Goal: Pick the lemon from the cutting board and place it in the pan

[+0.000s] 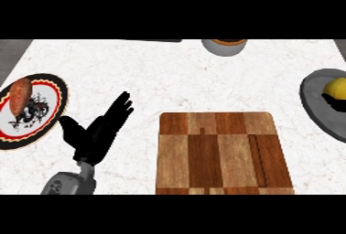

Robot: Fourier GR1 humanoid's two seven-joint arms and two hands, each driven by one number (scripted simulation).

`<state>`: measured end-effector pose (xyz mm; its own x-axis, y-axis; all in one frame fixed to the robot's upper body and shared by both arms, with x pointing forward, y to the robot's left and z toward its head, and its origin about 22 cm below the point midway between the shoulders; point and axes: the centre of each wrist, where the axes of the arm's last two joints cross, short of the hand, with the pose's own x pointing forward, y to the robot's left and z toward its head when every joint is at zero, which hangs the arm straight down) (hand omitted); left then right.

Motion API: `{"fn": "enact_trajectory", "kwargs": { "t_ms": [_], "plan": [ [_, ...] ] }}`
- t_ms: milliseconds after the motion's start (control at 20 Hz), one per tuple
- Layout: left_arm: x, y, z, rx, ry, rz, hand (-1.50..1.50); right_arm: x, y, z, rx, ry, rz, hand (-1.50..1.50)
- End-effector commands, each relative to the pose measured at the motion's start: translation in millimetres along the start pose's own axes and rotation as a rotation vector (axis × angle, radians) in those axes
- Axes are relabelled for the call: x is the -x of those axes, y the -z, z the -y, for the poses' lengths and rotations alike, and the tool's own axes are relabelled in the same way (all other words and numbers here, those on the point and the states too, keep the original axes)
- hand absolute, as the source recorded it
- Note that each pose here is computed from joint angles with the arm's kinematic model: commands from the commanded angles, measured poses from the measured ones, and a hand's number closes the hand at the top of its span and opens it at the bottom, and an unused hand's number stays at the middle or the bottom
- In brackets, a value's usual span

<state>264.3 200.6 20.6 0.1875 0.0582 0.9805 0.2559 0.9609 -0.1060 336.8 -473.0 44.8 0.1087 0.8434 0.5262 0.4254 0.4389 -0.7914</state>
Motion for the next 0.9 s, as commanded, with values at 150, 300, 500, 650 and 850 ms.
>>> {"fn": "enact_trajectory", "kwargs": {
  "t_ms": [150, 300, 500, 650, 850],
  "plan": [
    [-7, 3, 0, 0.015, 0.008, 0.013, 0.00, 5, -9, -17, -0.146, 0.014, -0.066, -1.50],
    [2, 0, 4, 0.019, -0.008, 0.007, 0.00, -2, -1, -15, -0.112, 0.189, -0.029, -1.50],
    [-4, 3, 0, 0.005, 0.001, 0.002, 0.00, -2, 4, -6, -0.017, 0.420, 0.007, -1.50],
    [-3, 1, 6, 0.016, 0.012, 0.022, 0.00, 13, 3, 18, -0.037, 0.556, -0.049, -1.50],
    [3, -6, -4, -0.005, -0.014, 0.003, 0.00, 31, -6, 38, -0.118, 0.636, -0.116, -1.50]
  ]
}}
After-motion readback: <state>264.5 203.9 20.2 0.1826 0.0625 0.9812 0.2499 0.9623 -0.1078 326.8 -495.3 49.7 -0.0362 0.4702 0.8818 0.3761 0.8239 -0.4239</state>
